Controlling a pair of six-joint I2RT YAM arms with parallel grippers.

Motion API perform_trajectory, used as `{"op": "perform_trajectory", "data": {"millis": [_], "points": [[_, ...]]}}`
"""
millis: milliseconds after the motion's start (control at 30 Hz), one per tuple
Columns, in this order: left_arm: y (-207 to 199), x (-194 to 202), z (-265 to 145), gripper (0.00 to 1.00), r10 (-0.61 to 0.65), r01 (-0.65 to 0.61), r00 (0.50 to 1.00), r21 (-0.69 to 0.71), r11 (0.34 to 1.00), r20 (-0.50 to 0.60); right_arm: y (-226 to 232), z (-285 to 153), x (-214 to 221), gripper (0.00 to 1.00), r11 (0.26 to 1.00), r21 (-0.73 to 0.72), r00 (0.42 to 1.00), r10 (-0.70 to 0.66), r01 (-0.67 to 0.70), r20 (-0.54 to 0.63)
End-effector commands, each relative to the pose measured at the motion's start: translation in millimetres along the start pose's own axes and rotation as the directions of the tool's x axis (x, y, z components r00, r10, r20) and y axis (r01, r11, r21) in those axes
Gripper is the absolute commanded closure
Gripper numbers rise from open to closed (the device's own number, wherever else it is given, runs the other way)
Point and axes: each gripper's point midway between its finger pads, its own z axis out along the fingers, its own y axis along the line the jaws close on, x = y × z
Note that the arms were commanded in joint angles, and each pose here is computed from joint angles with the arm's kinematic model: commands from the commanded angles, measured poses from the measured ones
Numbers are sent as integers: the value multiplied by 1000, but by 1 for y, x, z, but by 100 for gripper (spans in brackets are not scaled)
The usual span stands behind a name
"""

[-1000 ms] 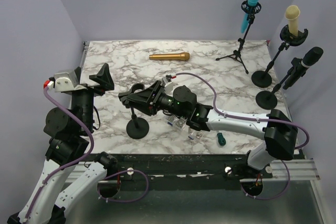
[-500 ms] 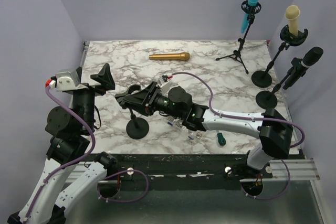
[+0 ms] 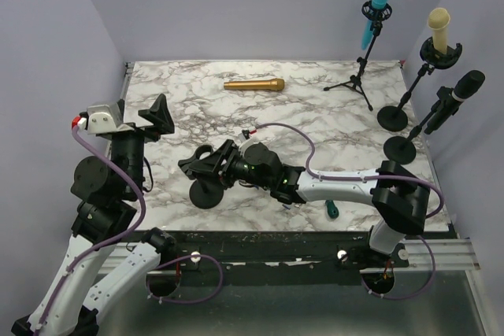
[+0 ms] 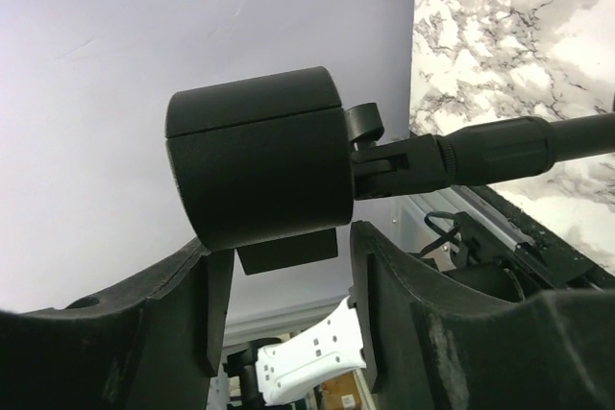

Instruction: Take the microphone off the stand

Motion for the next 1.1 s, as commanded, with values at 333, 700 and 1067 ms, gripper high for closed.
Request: {"op": "perform_trajectory", "data": {"millis": [333, 700, 1067], "points": [[-12, 20, 23, 2, 18, -19, 998, -6, 1000, -67, -64, -7, -1, 1, 906, 285, 950, -304, 312, -73], [-40, -27, 34, 2, -26, 29, 999, 94, 995, -24, 5, -38, -33, 0, 812, 268, 840, -542, 519, 14], [-42, 29, 37, 2, 111, -101, 992, 141, 985, -62, -14, -109, -103, 0, 507, 581, 598, -801, 636, 45]]}}
